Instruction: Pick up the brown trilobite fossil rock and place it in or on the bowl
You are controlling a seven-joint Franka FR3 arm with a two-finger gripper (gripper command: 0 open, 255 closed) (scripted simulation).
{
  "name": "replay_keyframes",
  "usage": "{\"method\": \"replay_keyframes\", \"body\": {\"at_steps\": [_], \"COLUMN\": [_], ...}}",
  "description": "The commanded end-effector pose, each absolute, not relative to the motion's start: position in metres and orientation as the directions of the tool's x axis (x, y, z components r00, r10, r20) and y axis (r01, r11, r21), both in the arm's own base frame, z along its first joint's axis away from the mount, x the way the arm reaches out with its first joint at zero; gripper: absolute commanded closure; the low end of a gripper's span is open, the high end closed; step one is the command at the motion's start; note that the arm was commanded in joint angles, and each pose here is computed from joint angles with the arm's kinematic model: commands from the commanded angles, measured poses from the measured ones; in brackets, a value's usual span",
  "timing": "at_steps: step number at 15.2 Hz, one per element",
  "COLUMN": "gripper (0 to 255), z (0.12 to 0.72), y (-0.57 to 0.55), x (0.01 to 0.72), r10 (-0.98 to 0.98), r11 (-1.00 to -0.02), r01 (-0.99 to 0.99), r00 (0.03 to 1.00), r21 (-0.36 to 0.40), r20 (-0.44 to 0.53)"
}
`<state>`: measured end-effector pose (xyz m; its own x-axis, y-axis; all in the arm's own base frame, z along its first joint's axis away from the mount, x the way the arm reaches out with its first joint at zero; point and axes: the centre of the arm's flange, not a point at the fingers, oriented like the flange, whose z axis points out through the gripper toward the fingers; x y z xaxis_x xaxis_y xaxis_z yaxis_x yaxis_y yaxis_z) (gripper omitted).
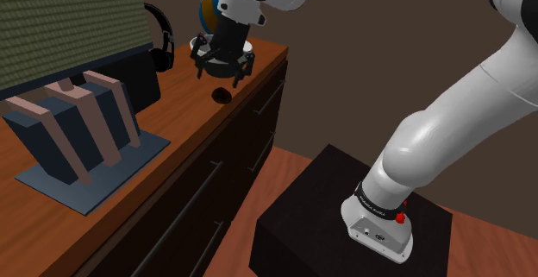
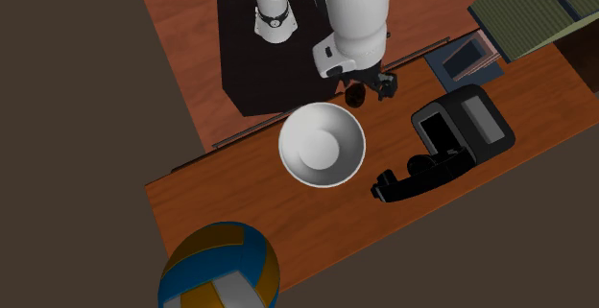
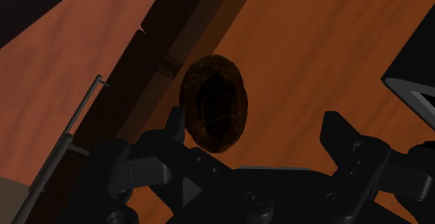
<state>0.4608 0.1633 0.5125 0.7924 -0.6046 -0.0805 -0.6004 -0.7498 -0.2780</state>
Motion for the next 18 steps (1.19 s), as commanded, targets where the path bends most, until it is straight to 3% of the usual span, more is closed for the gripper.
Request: {"method": "replay_keyframes", "body": {"at_steps": [1, 11, 12, 18], "gripper": [0, 0, 255, 255], "z": [0.5018, 0.4939, 0.4939, 0.494], "y": [0.1672, 0.1694, 0.1694, 0.1691], "x": [0.4618, 0.4627, 0.4627, 0.4626], "r10": [-0.606, -0.606, -0.606, -0.606], "r11": [-0.749, -0.749, -0.749, -0.749], "r01": [-0.601, -0.601, -0.601, -0.601], "r00": [0.792, 0.792, 0.792, 0.792], "r21": [-0.279, -0.279, -0.279, -0.279], "r20": [-0.081, -0.081, -0.081, -0.081]}}
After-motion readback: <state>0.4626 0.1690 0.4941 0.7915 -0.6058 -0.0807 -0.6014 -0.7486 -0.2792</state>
